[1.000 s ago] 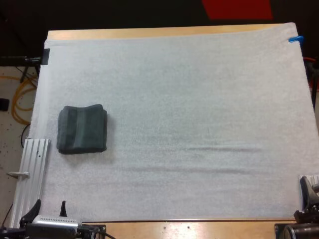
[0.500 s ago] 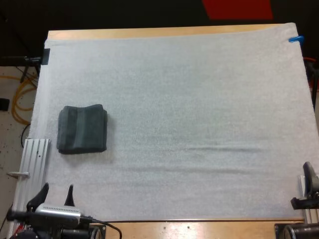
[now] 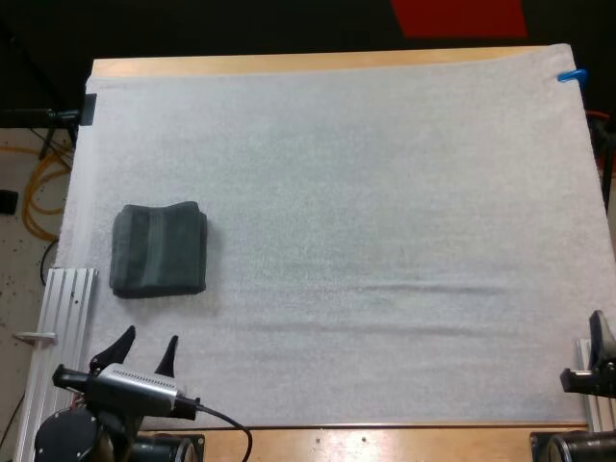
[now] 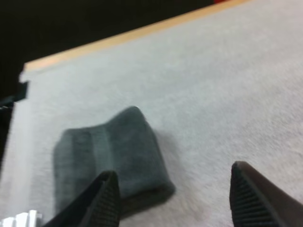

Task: Pick towel from pile fold and stack

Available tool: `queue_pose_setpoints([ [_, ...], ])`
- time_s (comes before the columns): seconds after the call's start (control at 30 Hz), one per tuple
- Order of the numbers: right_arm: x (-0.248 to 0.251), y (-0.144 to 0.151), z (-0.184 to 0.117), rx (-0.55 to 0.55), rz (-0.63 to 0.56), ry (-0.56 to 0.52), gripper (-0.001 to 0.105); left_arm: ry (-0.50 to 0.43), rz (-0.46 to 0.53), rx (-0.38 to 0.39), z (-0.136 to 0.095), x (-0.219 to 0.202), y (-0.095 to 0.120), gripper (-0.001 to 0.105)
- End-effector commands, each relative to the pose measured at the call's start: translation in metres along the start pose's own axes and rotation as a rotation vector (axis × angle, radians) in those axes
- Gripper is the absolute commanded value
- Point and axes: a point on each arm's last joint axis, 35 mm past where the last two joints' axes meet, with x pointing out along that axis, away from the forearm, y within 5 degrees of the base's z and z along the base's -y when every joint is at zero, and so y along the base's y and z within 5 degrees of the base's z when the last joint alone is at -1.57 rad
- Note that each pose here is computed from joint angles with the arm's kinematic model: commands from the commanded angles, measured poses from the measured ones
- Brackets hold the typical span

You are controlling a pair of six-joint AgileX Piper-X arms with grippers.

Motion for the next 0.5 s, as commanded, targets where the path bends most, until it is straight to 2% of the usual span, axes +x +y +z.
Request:
queue_pose_setpoints([
  [0.0, 0.008, 0.001, -0.005, 0.002, 0.000, 0.043, 0.045, 0.021, -0.009, -0.012, -0.002, 0.007, 0.000, 0.050],
  [0.1, 0.016, 0.004, -0.014, 0.001, 0.020, 0.079, 0.045, 0.067, -0.008, -0.019, -0.012, 0.016, 0.001, 0.050],
  [0.2, 0.022, 0.007, -0.023, -0.003, 0.033, 0.123, 0.044, 0.064, -0.006, -0.032, -0.012, 0.017, 0.001, 0.050],
  [0.47, 0.022, 0.007, -0.023, -0.003, 0.033, 0.120, 0.044, 0.064, -0.007, -0.034, -0.012, 0.017, 0.001, 0.050],
])
